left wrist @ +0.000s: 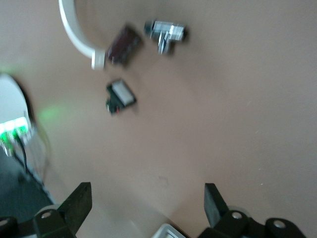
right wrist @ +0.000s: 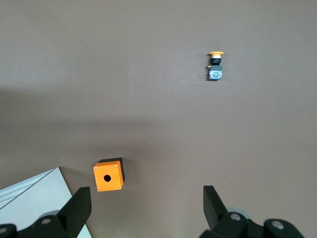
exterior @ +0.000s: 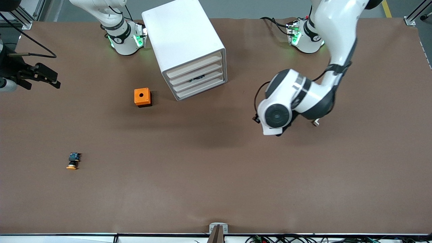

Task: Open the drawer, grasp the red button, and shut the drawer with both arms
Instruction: 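Reach the left gripper to the white cabinet's drawer front, then grasp the drawer edge with the left gripper and pull outward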

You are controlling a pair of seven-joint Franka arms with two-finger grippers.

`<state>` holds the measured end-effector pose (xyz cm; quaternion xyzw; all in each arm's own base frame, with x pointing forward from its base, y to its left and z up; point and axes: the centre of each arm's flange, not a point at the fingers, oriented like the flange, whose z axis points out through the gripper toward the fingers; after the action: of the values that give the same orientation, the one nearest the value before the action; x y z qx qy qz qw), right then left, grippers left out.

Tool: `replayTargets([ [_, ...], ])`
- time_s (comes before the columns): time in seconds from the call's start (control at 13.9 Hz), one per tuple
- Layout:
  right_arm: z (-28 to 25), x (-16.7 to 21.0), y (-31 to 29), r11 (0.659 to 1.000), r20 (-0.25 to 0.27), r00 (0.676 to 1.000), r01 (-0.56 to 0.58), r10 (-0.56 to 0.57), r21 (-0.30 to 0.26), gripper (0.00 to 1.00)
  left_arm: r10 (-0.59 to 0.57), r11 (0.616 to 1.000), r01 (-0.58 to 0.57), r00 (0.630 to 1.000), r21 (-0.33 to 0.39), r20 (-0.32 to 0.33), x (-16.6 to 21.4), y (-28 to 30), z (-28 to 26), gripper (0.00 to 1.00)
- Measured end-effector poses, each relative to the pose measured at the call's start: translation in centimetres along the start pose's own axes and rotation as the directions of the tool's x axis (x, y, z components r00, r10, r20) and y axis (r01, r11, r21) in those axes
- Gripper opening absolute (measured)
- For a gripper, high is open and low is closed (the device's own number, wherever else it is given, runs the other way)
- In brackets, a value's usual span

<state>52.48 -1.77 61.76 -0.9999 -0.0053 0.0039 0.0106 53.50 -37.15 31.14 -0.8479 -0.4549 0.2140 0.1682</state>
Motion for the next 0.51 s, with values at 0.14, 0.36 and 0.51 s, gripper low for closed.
replayTargets([
  [0.14,-0.1,0.0,0.4,1.0,-0.003,1.0,-0.006,0.006,0.0,1.0,-0.168,0.985,0.161,0.98,0.069,0.11,-3.5,1.3,2.8,1.0],
  [0.36,0.1,0.2,0.4,1.0,0.0,1.0,-0.007,0.007,0.0,1.0,-0.402,0.911,0.349,0.871,0.22,0.282,-6.8,2.8,5.6,1.0],
  [0.51,0.9,0.7,0.6,1.0,0.011,1.0,-0.007,0.008,-0.01,1.0,-0.519,0.85,0.417,0.767,0.322,0.378,-8.2,3.9,6.4,0.95],
])
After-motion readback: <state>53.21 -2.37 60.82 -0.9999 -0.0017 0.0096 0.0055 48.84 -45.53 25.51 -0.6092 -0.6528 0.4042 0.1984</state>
